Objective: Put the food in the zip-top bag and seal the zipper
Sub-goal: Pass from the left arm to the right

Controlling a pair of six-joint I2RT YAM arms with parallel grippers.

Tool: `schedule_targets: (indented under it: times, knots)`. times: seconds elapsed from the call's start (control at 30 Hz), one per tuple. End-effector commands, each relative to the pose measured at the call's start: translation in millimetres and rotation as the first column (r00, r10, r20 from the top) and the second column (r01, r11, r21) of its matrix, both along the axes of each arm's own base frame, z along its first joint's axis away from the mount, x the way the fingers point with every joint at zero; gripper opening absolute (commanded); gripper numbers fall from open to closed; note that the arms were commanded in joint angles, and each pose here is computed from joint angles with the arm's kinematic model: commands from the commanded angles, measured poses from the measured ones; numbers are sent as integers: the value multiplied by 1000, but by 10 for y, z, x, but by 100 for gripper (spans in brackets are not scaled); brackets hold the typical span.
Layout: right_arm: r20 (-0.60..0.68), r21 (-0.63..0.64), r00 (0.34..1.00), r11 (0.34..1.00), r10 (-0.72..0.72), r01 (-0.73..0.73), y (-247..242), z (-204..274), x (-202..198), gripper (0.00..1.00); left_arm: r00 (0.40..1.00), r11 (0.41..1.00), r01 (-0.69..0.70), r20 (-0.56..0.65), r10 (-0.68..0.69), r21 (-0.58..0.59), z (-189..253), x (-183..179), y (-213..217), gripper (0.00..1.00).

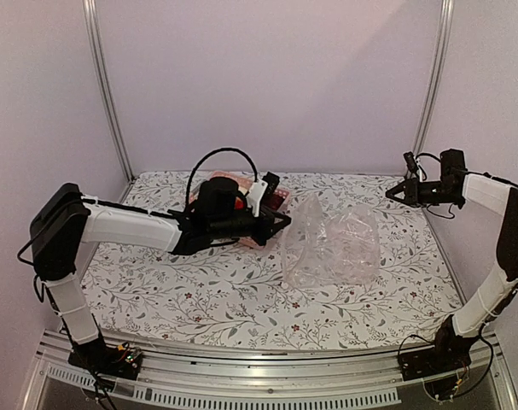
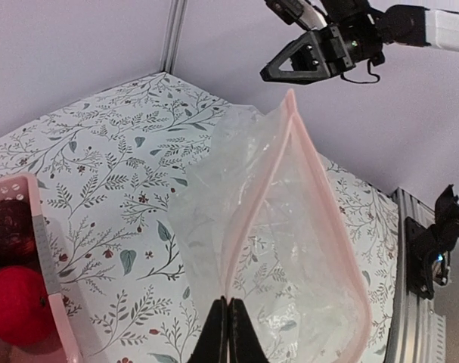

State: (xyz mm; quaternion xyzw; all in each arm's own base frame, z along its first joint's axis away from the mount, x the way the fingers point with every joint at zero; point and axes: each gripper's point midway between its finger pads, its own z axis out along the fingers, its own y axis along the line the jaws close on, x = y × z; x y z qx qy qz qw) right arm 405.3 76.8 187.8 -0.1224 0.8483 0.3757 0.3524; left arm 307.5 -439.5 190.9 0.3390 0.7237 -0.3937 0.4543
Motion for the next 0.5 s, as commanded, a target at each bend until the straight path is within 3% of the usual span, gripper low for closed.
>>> schedule_targets:
  times: [0.0, 0.13, 0.23, 0.47]
  knots:
    - [2, -37, 998, 997, -65, 65, -69, 167, 66, 32, 981, 978, -183, -89, 175, -96, 42, 264, -20, 0]
    - [139, -107, 989, 992, -47, 62, 86, 657, -144, 41, 946, 928, -315, -149, 289, -199, 218, 400, -6, 0]
    - [226, -189, 972, 982, 62, -18, 513, 901, -401, 50, 922, 882, -382, -180, 343, -275, 340, 444, -43, 0]
    - [269, -311, 929, 936, 254, -166, 1224, 1016, -744, 66, 849, 738, -528, -283, 447, -420, 483, 577, -116, 0]
